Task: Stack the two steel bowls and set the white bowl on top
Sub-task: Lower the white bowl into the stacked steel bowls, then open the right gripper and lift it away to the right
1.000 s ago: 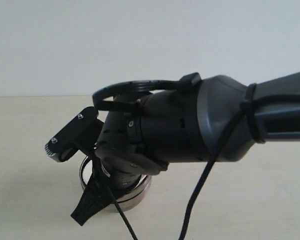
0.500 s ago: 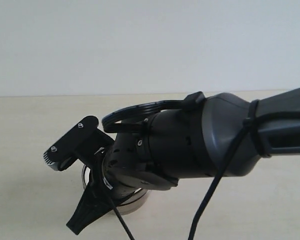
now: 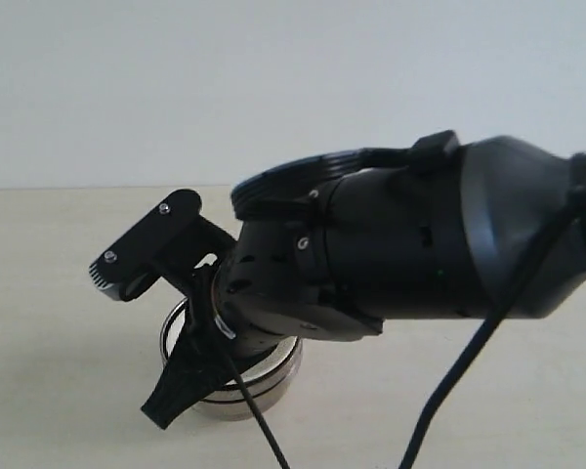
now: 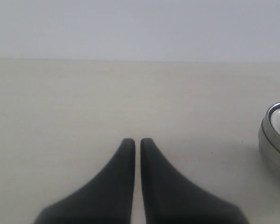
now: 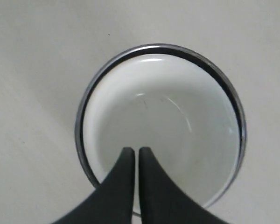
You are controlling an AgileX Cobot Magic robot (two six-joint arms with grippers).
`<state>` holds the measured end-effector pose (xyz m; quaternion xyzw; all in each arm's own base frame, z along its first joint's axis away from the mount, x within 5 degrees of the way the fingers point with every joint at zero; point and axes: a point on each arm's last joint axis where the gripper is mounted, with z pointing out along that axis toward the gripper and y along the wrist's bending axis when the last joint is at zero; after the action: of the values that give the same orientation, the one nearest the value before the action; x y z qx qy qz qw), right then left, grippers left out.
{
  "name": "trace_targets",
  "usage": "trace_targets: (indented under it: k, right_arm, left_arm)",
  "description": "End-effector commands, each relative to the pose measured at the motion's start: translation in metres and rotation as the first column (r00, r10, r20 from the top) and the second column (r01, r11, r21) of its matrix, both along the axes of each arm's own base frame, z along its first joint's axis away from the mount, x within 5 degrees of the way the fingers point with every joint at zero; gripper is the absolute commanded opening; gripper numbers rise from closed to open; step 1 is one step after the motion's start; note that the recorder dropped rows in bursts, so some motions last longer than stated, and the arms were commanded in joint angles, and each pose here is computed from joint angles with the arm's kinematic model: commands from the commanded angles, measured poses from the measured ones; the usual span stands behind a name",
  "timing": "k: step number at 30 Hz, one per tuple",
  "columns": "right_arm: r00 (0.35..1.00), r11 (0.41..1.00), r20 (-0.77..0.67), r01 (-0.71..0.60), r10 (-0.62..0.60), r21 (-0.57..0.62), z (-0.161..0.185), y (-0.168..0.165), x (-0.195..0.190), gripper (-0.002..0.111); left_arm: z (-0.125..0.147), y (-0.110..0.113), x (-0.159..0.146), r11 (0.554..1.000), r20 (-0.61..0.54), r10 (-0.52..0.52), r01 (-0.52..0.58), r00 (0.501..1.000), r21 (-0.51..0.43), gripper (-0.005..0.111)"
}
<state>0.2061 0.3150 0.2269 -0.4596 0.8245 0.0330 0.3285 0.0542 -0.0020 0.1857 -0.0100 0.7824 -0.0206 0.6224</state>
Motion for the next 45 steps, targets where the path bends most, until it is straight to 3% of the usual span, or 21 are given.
trace_targets:
  k: [1,5,14,21,25,37,45]
  right_arm:
    - [0.996,0.992,0.000,0.087,-0.088,-0.092,0.008,-0.017,-0.001,0.000]
    - [0.992,0.983,-0.022,0.120,-0.124,-0.136,-0.003,-0.017,0.000,0.000]
    - [0.990,0.997,-0.119,0.075,-0.076,-0.009,-0.016,0.001,-0.004,0.000]
    - [0.989,0.994,-0.127,0.064,-0.075,-0.085,-0.042,0.004,0.000,0.000]
    - [0.990,0.996,-0.127,0.058,-0.066,-0.070,-0.044,0.007,0.001,0.000]
    - [0.997,0.999,-0.060,0.046,-0.045,0.018,-0.002,-0.001,-0.003,0.000]
    - [0.997,0.996,0.009,0.074,-0.074,0.059,0.049,-0.026,-0.011,0.000]
  left_arm:
    - [0.000,0.000,0.000,1.000,0.007,-0.003,0.003,1.000,-0.005,0.004]
    - [0.000,0.000,0.000,1.000,0.007,-0.003,0.003,1.000,-0.005,0.004]
    - [0.000,0.000,0.000,1.000,0.007,-0.003,0.003,1.000,-0.005,0.004]
    - [0.000,0.000,0.000,1.000,0.007,-0.003,0.003,1.000,-0.005,0.004]
    - [0.000,0.000,0.000,1.000,0.007,-0.003,0.003,1.000,-0.005,0.004]
    - [0.000,0.000,0.000,1.000,0.007,-0.003,0.003,1.000,-0.005,0.004]
    - [0.000,0.000,0.000,1.000,0.007,-0.003,0.003,1.000,-0.005,0.004]
